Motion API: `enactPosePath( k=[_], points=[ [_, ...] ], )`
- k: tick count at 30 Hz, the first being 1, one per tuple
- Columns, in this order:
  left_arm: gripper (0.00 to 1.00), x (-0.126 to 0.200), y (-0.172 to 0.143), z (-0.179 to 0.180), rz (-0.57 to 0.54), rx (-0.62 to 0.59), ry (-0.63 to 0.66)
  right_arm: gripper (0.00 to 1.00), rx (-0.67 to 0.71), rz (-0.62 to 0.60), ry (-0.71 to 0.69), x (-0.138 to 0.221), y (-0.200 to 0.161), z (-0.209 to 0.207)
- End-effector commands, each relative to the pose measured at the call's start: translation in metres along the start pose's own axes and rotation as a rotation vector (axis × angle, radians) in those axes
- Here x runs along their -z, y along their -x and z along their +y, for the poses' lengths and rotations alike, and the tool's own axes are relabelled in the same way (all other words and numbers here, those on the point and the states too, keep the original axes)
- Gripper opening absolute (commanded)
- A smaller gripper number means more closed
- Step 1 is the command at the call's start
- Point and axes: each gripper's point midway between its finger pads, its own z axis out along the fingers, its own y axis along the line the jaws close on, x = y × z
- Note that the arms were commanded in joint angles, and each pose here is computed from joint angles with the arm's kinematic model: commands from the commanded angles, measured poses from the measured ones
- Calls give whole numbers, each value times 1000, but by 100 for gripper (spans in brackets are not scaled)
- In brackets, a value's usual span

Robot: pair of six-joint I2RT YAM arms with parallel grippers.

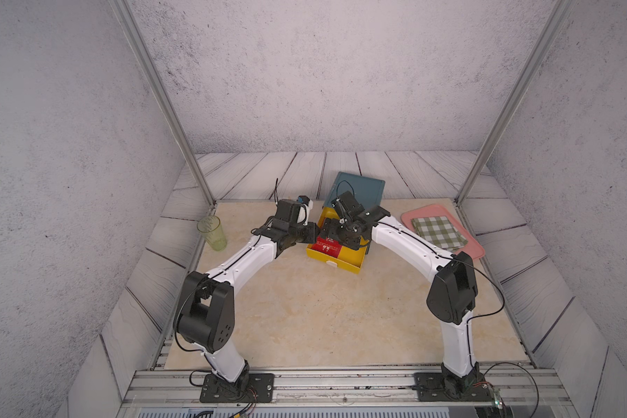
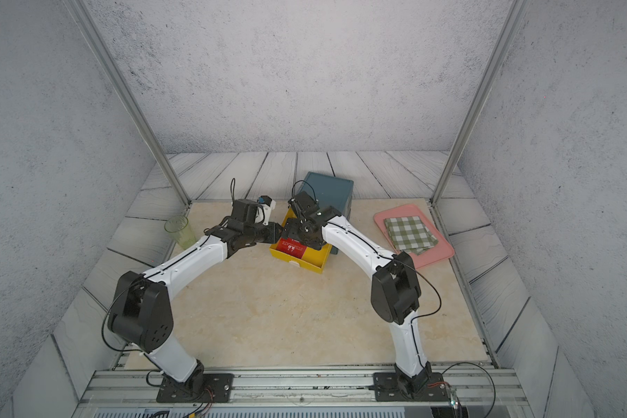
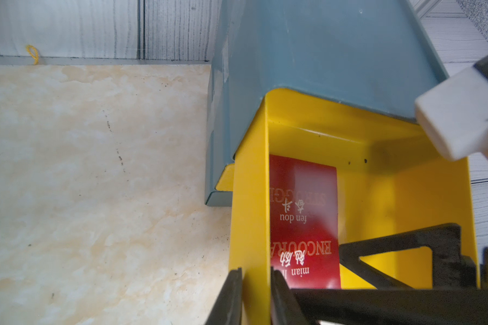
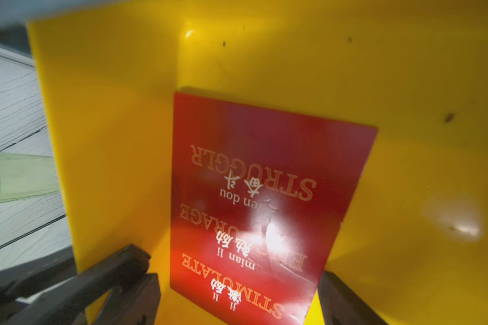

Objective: Take the postcards out of the drawer
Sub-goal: Pick up the postcard from the drawer.

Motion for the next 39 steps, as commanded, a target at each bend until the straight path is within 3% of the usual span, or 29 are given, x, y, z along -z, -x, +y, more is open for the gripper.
enactPosePath(
  k=[1,39],
  points=[
    [21,-2,9,-12,-15,-8,-49,92,3,53,4,-2,-16,-6],
    [21,-3,9,-14,-11,-1,-58,90,33,-78,207,28,3,26]
  ],
)
